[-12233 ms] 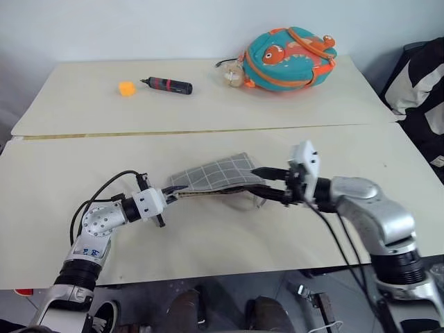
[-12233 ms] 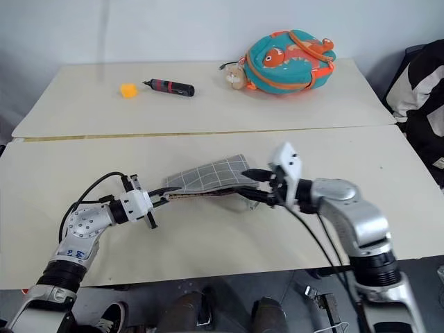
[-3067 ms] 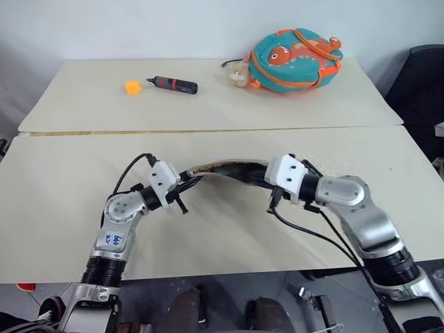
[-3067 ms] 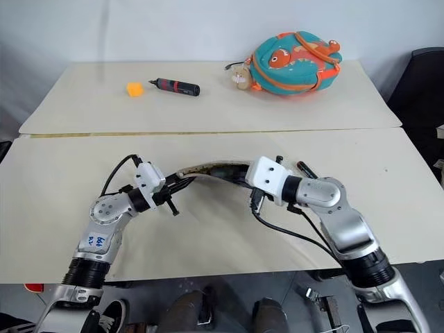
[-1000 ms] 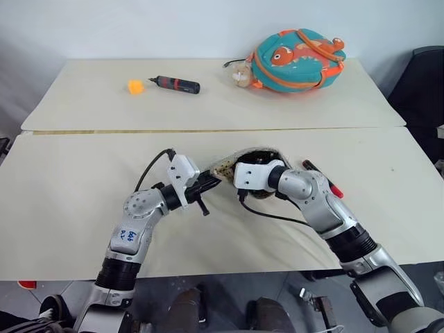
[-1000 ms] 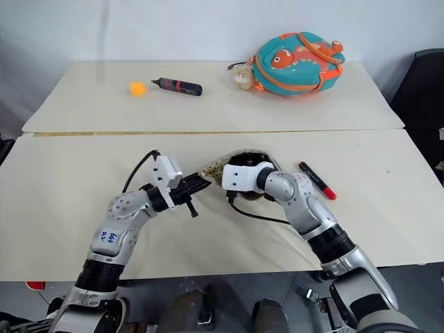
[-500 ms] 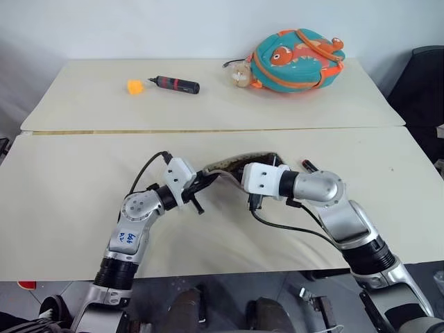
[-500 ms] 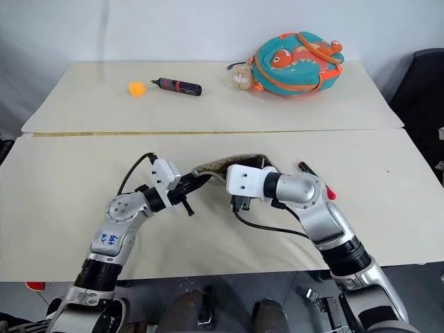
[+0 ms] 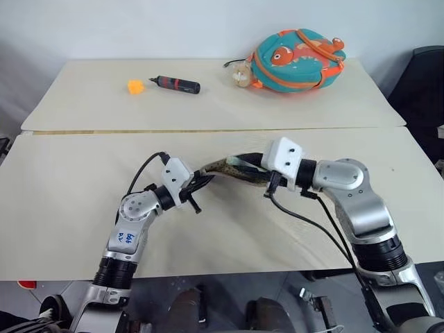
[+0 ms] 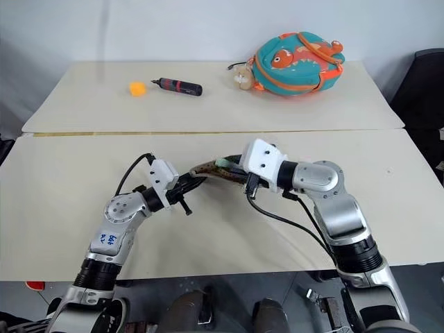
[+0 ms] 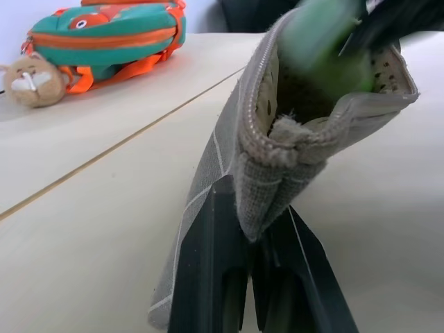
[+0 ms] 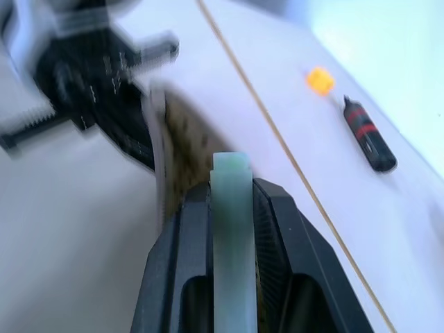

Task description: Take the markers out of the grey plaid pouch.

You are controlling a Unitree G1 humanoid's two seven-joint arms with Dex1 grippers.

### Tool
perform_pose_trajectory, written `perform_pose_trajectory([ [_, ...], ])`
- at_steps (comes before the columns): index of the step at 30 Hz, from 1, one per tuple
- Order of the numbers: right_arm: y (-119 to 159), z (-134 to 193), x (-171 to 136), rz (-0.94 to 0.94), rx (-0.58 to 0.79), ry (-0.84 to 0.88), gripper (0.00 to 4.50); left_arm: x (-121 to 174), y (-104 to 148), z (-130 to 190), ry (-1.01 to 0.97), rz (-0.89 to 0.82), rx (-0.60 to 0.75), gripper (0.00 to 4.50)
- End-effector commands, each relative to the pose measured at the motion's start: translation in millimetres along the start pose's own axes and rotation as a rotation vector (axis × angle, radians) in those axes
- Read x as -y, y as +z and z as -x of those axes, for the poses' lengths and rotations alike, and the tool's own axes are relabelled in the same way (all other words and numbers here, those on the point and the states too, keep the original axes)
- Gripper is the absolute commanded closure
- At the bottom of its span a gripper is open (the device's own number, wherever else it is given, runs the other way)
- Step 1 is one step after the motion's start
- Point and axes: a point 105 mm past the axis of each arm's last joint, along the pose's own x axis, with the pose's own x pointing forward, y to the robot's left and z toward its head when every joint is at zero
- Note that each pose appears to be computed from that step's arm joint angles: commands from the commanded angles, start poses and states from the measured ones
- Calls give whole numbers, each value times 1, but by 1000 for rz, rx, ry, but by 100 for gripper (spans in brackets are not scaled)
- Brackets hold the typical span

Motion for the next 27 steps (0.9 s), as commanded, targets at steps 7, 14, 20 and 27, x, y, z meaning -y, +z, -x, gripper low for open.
perform_pose_trajectory([
  [7, 30, 39, 30, -326, 20, -41, 408, -29, 6, 26, 69, -39, 1, 450],
  [14, -34, 74, 40, -445, -268, -171, 408, -62, 6, 60, 79, -98, -38, 450],
  [20, -89, 78, 15, -519, -407, -217, 408, -59, 4, 55, 107, -102, -23, 450],
  [27, -106, 74, 17, -593, -420, -298, 408, -55, 4, 53, 108, -98, -10, 450],
])
